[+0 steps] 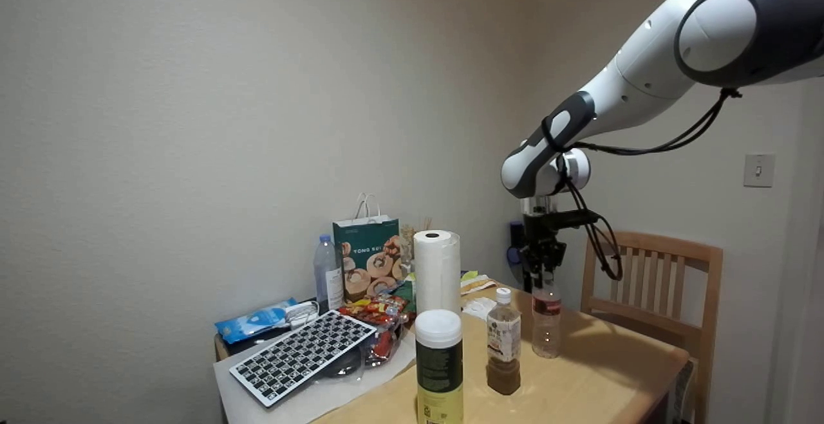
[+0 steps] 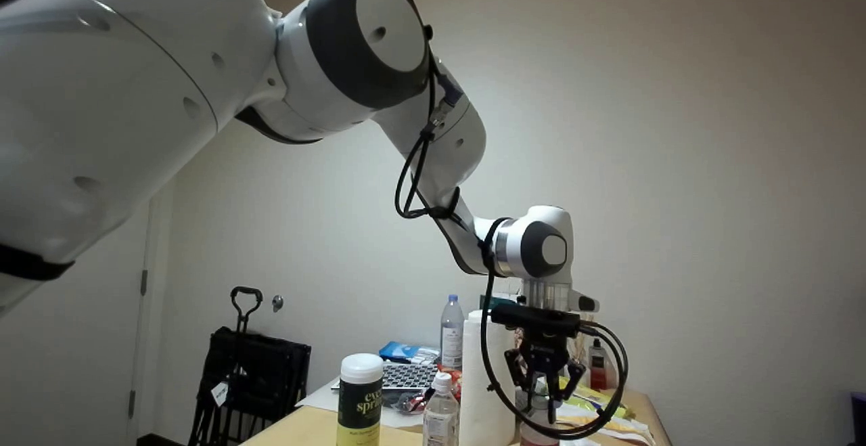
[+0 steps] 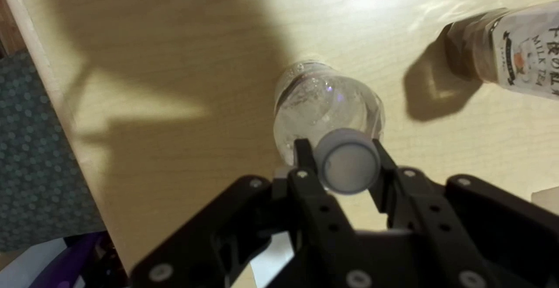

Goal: Put the plastic bottle on top of the other bottle

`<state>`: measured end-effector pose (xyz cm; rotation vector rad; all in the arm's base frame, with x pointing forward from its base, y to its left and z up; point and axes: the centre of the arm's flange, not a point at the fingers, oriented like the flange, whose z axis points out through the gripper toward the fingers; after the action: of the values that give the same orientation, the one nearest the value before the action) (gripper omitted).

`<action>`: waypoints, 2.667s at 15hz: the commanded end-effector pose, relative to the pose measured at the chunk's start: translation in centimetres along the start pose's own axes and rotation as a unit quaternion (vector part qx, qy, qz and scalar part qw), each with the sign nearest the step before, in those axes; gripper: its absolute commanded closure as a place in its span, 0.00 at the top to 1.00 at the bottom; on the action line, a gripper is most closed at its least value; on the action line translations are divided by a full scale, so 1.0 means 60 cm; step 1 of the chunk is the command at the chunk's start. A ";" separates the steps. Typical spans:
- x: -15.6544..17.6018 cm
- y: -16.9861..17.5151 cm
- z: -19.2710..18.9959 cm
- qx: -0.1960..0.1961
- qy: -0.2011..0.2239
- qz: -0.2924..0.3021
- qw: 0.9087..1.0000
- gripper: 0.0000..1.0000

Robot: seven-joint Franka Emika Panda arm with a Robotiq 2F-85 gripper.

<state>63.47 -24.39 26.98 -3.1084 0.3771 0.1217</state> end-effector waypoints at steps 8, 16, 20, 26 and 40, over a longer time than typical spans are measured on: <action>-0.110 -0.080 -0.294 -0.022 0.020 -0.039 0.999 0.08; -0.147 -0.127 -0.428 -0.050 0.058 -0.082 0.994 0.33; -0.153 -0.127 -0.419 -0.052 0.052 -0.083 0.994 0.08; -0.134 -0.267 -0.495 -0.063 0.084 -0.198 0.975 0.08; -0.142 -0.425 -0.518 -0.063 0.102 -0.311 0.943 0.08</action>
<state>63.71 1.88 58.59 -3.1892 -0.6436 -0.1917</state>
